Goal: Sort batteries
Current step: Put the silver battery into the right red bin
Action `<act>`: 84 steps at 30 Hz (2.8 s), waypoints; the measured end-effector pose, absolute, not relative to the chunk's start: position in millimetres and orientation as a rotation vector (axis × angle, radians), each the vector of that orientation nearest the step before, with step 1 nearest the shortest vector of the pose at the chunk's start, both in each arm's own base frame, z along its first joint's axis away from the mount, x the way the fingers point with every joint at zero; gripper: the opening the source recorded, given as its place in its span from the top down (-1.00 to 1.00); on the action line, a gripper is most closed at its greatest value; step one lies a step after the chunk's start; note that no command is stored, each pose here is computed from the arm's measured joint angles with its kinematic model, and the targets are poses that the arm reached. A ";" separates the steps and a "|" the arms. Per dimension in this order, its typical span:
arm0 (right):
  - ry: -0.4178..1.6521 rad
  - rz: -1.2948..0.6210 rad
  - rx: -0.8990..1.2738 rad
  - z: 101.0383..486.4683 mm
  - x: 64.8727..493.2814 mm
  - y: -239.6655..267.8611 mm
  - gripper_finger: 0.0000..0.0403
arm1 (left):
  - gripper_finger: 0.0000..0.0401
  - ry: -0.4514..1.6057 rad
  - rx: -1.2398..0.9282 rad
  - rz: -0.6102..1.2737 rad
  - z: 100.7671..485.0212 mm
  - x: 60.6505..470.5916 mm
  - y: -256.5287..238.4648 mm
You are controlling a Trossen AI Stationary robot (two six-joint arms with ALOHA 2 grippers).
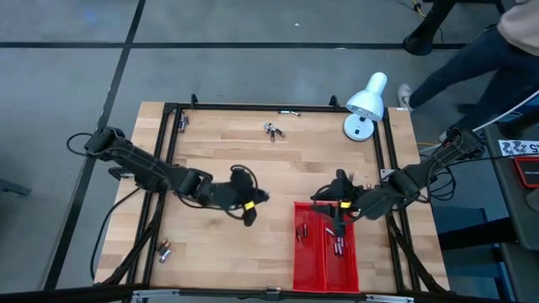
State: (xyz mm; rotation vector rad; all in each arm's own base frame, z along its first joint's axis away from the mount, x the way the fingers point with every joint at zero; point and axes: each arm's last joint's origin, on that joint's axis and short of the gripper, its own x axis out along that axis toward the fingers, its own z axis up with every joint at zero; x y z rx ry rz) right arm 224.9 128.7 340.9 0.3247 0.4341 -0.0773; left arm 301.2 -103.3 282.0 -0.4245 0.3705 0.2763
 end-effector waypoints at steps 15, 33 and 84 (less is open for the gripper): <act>0.155 -0.059 0.307 368.1 233.8 132.1 0.35 | 0.76 0.077 -0.431 0.121 314.9 312.7 -103.4; 0.125 0.030 0.418 358.8 273.6 115.9 -0.09 | 0.76 -0.064 -0.400 -0.025 332.3 313.0 -106.6; 0.179 0.058 0.417 341.0 300.3 98.8 0.76 | 0.70 -0.001 -0.410 0.032 324.2 319.6 -88.9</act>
